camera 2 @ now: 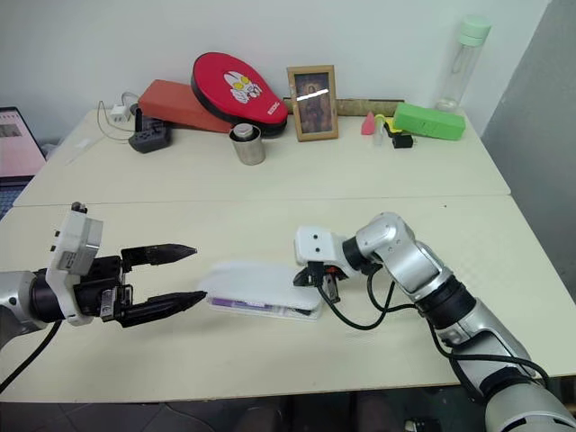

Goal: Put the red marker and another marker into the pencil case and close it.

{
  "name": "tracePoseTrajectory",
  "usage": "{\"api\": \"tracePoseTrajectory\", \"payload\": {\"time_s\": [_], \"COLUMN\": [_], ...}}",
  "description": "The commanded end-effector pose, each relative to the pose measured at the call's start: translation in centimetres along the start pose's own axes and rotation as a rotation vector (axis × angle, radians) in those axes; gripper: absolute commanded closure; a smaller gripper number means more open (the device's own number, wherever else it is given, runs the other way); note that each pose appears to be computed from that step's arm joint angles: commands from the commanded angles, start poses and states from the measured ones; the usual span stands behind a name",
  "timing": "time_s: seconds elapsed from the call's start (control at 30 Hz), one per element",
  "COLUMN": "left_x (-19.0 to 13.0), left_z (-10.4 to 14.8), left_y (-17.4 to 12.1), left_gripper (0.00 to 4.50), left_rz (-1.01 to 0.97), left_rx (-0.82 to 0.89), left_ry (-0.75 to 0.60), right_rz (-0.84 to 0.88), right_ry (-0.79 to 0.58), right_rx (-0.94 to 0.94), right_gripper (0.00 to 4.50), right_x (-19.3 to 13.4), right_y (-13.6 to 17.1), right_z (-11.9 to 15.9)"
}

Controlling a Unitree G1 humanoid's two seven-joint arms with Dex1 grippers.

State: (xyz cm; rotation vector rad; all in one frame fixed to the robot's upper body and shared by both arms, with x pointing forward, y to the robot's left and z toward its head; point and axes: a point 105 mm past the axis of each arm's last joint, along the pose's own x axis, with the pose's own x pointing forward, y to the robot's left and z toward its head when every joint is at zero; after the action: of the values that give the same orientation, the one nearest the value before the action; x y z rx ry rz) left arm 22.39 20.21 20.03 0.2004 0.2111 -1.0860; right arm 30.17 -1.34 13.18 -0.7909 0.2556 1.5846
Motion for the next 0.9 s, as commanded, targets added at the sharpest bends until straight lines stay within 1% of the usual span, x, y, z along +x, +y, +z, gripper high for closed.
{"api": "tracePoseTrajectory", "payload": {"time_s": [0.03,0.13,0.4,0.47,0.57,0.63,0.67,0.77,0.9], "left_x": [0.1,0.4,0.7,0.9,1.0,1.0,1.0,0.9,0.5], "left_z": [0.5,0.6,0.6,0.7,0.8,0.8,0.8,1.1,1.0], "left_y": [-0.1,-0.1,0.0,0.2,0.3,0.4,0.4,0.4,0.7], "left_gripper": [0.00,0.00,0.00,0.00,0.00,0.00,0.00,0.00,0.00], "left_rz": [-0.007,-0.010,-0.003,0.003,0.010,0.013,0.014,0.021,0.051], "left_rx": [0.047,0.051,0.050,0.052,0.052,0.051,0.051,0.051,0.036], "left_ry": [0.010,0.004,0.004,-0.002,-0.012,-0.009,-0.009,-0.021,-0.026], "right_rz": [-0.004,-0.006,0.005,0.000,-0.001,-0.018,-0.032,0.000,0.015], "right_ry": [0.055,0.094,0.129,0.172,0.118,0.159,0.206,0.174,-0.037], "right_rx": [-0.034,-0.018,0.027,0.018,0.040,-0.004,-0.030,-0.030,0.054], "right_gripper": [4.49,4.49,4.49,4.49,4.49,4.49,4.49,4.49,4.49], "right_x": [0.9,1.4,1.5,1.5,1.9,1.7,1.6,1.9,0.8], "right_y": [0.3,0.4,0.9,1.0,1.2,1.0,0.7,1.4,1.3], "right_z": [-0.8,-1.9,-3.2,-4.0,-3.1,-3.3,-3.9,-3.1,0.2]}}
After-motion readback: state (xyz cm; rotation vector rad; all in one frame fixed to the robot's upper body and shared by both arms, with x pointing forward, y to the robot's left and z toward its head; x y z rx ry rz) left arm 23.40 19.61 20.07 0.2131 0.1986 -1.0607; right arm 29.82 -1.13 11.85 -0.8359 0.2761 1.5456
